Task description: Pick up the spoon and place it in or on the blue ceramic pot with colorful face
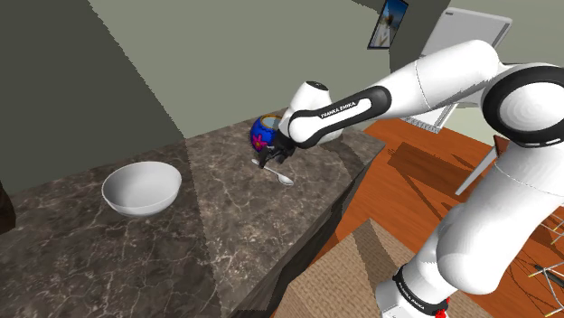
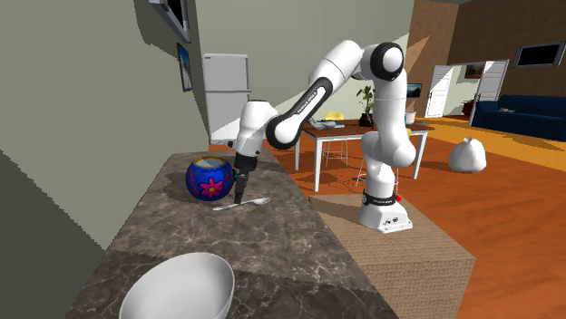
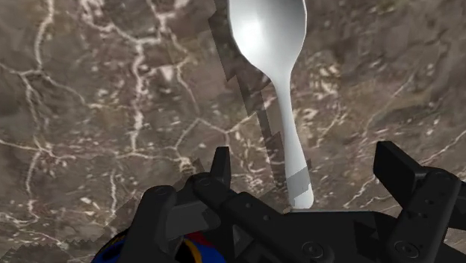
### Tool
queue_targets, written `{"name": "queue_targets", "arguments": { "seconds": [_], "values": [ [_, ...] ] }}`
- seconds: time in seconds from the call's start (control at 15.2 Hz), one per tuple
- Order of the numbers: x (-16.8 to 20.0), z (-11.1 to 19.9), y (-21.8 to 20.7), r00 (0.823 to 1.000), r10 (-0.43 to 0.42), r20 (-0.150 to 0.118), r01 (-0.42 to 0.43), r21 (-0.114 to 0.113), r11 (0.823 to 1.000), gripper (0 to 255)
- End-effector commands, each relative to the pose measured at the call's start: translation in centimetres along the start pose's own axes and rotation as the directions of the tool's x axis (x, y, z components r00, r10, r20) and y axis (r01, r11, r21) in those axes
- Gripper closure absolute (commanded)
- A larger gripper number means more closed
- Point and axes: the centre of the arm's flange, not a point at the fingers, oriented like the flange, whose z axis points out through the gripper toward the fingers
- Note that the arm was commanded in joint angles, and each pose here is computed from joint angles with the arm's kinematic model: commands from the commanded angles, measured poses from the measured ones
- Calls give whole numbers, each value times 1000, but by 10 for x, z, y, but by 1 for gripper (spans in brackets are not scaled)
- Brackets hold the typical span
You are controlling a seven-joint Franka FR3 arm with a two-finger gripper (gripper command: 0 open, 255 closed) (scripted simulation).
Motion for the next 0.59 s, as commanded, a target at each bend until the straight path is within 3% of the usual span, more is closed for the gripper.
{"name": "queue_targets", "arguments": {
  "seconds": [0.0, 0.53],
  "values": [
    [0, 11, -1, 1000, 0, 0, 0, 0, 1000, 0],
    [0, 14, -1, 1000, 0, 0, 0, 0, 1000, 0]
  ]
}}
